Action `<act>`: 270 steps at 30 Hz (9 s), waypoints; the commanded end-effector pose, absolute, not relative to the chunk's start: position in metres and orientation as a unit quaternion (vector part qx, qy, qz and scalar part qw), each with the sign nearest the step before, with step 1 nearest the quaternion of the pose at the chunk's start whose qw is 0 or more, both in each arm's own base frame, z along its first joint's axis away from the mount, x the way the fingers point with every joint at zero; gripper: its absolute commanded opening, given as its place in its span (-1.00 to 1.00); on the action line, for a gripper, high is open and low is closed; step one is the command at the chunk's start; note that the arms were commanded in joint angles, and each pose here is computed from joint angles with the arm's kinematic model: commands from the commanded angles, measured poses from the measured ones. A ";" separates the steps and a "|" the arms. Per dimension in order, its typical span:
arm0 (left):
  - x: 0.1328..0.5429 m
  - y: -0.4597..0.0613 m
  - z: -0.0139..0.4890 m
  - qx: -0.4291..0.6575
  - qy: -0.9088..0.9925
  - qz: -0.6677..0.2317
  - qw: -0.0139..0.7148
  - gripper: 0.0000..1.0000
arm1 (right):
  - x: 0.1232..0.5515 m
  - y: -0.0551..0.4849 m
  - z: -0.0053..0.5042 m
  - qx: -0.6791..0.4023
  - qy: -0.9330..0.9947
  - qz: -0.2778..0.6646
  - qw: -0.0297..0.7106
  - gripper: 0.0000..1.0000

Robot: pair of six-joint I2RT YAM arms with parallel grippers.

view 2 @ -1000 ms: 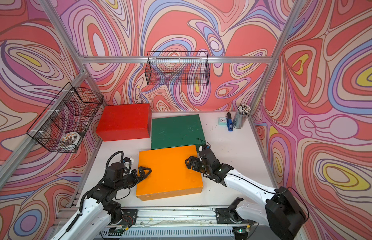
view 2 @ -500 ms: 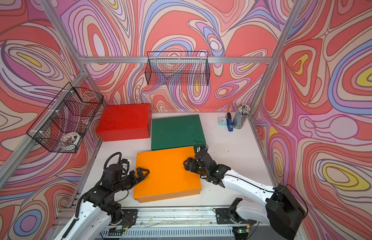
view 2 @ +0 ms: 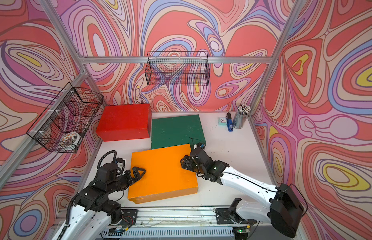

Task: Stack the shoeboxes
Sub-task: Pick up the shoebox from the center of the board, then place the shoebox at the shoebox, then adjust the shoebox.

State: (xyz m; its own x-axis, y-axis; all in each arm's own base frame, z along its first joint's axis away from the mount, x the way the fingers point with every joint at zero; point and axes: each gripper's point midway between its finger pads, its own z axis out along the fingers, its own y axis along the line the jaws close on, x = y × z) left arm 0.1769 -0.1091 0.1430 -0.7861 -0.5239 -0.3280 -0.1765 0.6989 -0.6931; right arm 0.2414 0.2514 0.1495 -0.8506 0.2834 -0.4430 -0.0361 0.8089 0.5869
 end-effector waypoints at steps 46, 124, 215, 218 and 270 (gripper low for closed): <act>0.355 -0.255 0.355 -0.003 0.836 -0.413 0.361 0.95 | 0.415 0.312 0.297 -0.028 0.867 0.379 0.321 0.52; 0.245 -0.113 0.262 -0.073 0.809 -0.361 0.457 1.00 | 0.299 0.152 0.296 0.053 0.830 0.332 0.445 0.96; 0.319 -0.091 0.327 -0.104 0.777 -0.278 0.555 1.00 | 0.286 0.120 0.317 0.107 0.847 0.270 0.445 0.96; 0.331 -0.095 0.331 -0.105 0.781 -0.282 0.547 1.00 | 0.299 0.128 0.358 0.087 0.826 0.287 0.477 0.96; 0.477 -0.168 0.251 -0.083 0.832 -0.394 0.381 0.98 | 0.323 0.123 0.297 0.096 0.842 0.236 0.475 0.96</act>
State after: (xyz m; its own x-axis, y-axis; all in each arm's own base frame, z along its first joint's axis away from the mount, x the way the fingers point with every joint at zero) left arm 0.4729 -0.1620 0.2471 -0.6964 -0.4352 -0.5707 0.1325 0.7035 -0.6982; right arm 0.3216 0.1199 0.2831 -0.5492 0.3900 -0.7391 -0.0335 0.8734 0.4858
